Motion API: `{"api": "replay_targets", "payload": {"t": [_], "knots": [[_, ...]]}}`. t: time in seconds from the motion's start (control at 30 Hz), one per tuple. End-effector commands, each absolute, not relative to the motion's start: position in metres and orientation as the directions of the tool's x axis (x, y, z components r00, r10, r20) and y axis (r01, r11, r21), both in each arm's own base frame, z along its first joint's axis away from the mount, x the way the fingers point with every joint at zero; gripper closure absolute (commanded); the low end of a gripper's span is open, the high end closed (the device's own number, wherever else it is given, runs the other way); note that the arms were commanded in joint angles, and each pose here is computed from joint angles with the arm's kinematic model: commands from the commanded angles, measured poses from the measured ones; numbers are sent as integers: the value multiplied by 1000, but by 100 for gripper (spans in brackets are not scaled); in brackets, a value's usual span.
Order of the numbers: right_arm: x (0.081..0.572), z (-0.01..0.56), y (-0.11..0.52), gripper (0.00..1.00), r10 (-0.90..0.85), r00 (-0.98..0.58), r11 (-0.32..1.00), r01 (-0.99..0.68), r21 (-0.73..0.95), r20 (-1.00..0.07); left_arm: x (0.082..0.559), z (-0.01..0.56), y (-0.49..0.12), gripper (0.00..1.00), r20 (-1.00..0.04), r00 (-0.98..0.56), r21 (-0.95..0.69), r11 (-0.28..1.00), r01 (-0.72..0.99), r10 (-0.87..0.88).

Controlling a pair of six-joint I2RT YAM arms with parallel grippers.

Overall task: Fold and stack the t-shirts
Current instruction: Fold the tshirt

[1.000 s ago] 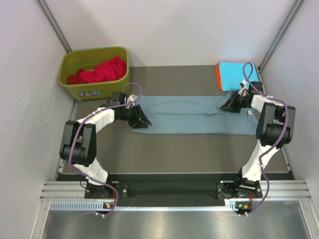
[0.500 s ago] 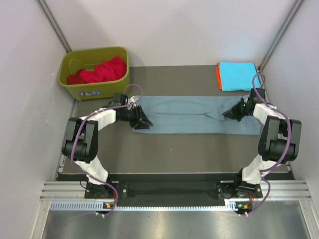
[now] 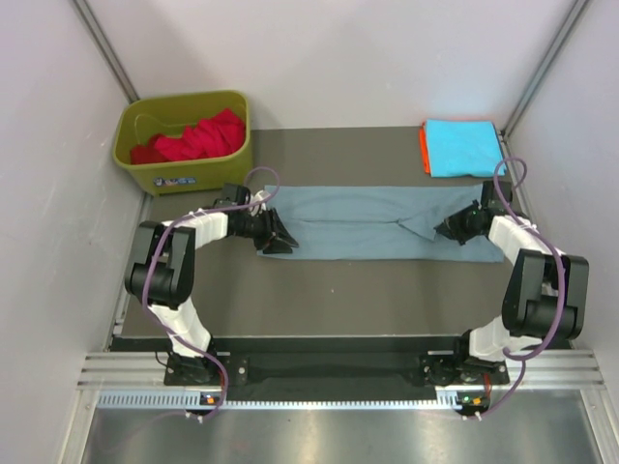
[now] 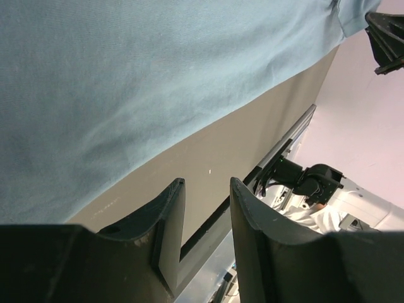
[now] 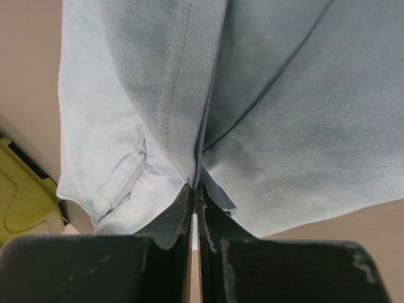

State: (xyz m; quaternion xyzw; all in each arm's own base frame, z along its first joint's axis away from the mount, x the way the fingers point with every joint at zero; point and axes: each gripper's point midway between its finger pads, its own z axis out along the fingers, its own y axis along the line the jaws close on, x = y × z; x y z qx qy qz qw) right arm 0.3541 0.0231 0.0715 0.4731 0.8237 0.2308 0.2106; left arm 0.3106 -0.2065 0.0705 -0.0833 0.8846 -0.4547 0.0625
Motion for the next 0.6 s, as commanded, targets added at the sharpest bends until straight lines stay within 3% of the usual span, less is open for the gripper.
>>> {"api": "replay_targets", "payload": {"t": [0.0,0.2,0.4,0.5,0.57], "knots": [[368,86,19,100,870,-460,465,644,608,-177,318,78,-210,61,-72,-978,-842,538,-46,-197],[347,86,26,97,872,-471,453,669,589,-135,319,84,-213,60,-82,-974,-858,511,-39,-212],[322,76,34,78,854,-514,468,681,563,-88,327,98,-222,59,-123,-965,-879,476,-3,-233],[323,78,23,62,821,-553,532,648,545,-144,332,108,-232,57,-158,-962,-890,453,42,-221],[338,91,2,54,784,-570,601,598,530,-246,337,118,-242,55,-192,-961,-894,438,88,-198]]}}
